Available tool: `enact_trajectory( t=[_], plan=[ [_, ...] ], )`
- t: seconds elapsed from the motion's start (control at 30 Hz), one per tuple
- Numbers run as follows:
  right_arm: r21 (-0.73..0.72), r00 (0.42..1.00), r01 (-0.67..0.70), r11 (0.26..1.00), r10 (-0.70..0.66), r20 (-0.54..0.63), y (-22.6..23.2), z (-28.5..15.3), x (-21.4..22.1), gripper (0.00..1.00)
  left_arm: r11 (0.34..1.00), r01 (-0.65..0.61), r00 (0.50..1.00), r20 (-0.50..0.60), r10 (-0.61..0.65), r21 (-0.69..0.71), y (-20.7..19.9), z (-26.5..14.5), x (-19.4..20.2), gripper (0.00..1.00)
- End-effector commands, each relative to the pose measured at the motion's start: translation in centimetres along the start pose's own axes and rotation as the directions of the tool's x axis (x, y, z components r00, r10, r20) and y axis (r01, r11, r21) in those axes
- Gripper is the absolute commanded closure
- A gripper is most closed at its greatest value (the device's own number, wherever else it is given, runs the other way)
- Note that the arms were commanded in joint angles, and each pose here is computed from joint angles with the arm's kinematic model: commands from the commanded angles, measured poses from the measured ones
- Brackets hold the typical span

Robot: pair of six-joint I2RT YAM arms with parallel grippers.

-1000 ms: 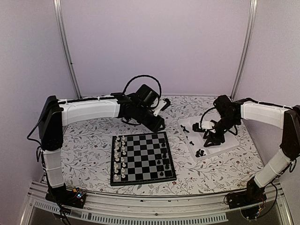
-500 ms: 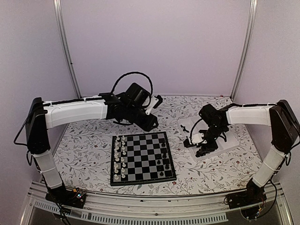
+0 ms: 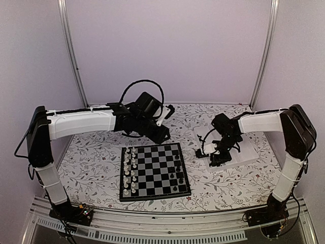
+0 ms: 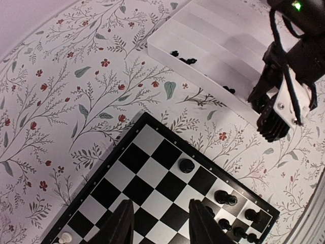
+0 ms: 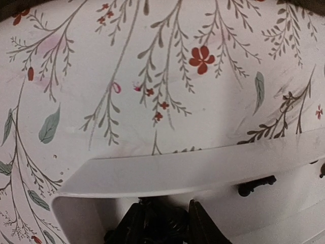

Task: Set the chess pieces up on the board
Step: Pick up the chess piece from the storage box.

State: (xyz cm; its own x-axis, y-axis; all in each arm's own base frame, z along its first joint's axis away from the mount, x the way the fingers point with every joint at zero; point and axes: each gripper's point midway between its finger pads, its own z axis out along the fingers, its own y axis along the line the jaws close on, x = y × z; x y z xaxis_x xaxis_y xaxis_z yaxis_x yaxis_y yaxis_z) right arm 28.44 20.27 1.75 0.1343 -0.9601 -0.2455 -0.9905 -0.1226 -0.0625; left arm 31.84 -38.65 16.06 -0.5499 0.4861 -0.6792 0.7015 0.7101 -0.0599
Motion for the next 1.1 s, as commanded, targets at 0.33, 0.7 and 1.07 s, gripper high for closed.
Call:
enact_trajectory(
  t=[0.33, 0.7, 1.07],
  plan=[
    [-0.003, 0.978, -0.161, 0.987, 0.16, 0.136, -2.3, -2.5, -0.5, 0.8, 0.995, 0.006, 0.999, 0.053, -0.011, 0.101, -2.4, 0.1, -1.6, 0.6],
    [-0.013, 0.984, -0.127, 0.992, 0.127, 0.127, -2.0, -1.8, -0.1, 0.66, 0.99, 0.016, 0.998, 0.062, -0.025, 0.142, -3.1, 0.3, -2.0, 0.6],
    [-0.046, 0.996, -0.057, 0.997, 0.06, 0.066, -1.9, 0.4, -0.2, 0.65, 0.989, 0.029, 0.997, 0.07, -0.04, 0.146, -3.2, -0.1, -2.2, 0.6]
  ],
)
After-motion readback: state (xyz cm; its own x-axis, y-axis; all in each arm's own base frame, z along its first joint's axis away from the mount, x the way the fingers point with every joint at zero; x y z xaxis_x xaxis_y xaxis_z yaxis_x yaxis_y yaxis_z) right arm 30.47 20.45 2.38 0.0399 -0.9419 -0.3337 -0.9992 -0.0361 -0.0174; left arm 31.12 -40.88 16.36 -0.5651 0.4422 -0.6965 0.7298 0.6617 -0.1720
